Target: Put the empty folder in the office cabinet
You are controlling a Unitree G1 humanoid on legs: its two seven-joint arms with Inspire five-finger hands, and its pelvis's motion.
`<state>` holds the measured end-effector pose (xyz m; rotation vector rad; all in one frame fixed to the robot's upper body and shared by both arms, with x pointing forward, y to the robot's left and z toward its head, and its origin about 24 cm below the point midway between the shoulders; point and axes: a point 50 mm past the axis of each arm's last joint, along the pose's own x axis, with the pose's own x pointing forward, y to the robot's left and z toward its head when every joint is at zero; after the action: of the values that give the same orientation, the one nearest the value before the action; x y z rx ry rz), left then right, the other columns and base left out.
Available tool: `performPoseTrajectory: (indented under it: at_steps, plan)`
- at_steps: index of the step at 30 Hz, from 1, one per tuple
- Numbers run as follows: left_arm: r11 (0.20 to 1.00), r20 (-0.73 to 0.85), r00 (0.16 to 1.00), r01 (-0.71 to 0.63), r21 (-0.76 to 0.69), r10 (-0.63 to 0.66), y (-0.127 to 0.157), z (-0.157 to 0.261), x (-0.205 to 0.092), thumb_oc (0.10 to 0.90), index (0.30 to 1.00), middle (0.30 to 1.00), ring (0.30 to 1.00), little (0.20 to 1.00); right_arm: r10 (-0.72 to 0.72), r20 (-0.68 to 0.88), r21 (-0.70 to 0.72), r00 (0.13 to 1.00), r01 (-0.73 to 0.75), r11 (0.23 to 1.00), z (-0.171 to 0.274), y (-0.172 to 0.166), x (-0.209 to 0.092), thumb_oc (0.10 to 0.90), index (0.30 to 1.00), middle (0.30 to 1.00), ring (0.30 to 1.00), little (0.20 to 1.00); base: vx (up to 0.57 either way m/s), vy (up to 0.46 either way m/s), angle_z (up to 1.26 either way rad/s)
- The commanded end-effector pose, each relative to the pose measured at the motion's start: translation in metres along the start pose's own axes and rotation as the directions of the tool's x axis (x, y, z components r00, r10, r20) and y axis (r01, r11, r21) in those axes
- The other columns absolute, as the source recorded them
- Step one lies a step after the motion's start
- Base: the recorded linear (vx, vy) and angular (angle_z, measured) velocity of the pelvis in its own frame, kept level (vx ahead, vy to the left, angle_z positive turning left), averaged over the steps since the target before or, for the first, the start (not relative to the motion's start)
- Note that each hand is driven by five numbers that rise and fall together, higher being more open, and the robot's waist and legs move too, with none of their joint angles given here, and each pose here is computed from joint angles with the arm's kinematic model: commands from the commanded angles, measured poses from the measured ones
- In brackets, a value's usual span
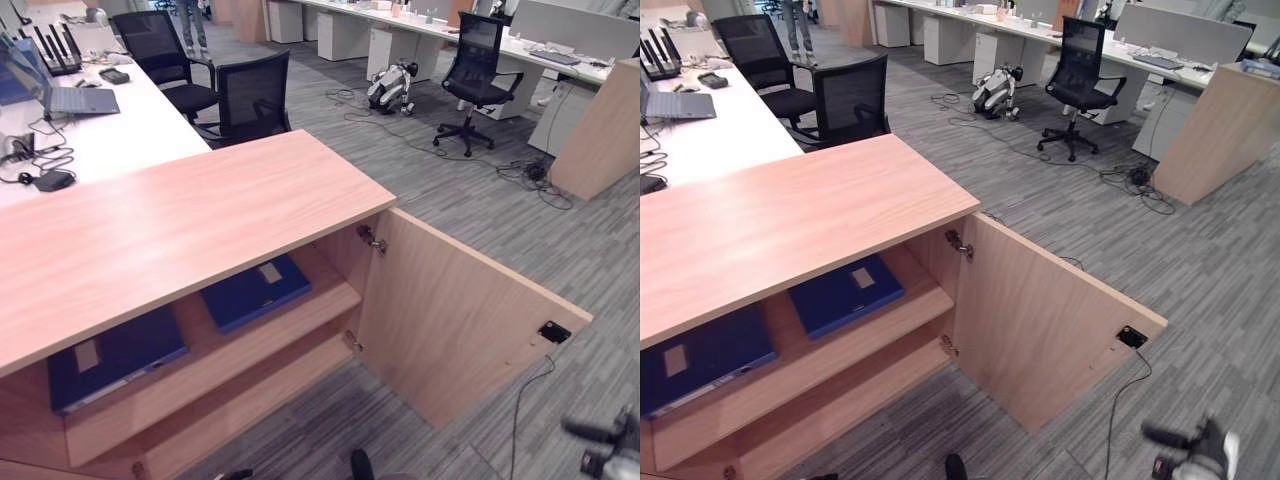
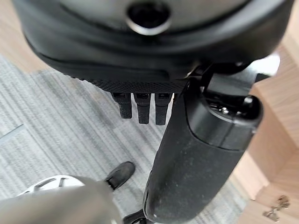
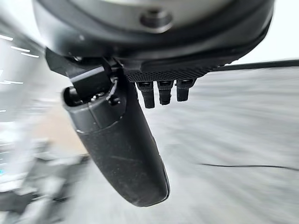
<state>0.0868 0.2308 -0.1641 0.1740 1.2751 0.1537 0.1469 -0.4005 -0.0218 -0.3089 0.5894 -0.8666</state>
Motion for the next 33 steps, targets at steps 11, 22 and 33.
performPoseTrajectory:
  at_steps: [11,22,33]
  plan:
    - [0.999,-0.005,1.000,-0.020,0.036,0.020,0.008,0.005,0.001,0.800,0.900,0.900,0.900,0.900,0.300,0.573,-0.084,0.762,-0.309,0.947,0.138,0.063,-0.032,0.800,0.900,0.900,0.900,0.900,0.01,-0.022,0.08]
    - [1.000,-0.021,1.000,-0.005,0.009,0.006,0.005,0.001,0.001,0.800,0.900,0.900,0.900,0.900,0.600,0.760,-0.223,0.250,-0.766,0.602,0.179,0.125,-0.131,0.800,0.900,0.900,0.900,0.900,0.00,-0.003,-0.11]
    - [0.999,0.038,0.999,-0.009,0.035,0.008,-0.004,0.017,0.002,0.800,0.900,0.900,0.900,0.900,0.562,0.748,-0.596,-0.353,-0.730,0.334,0.225,0.159,-0.255,0.800,0.900,0.900,0.900,0.900,0.00,0.005,-0.46]
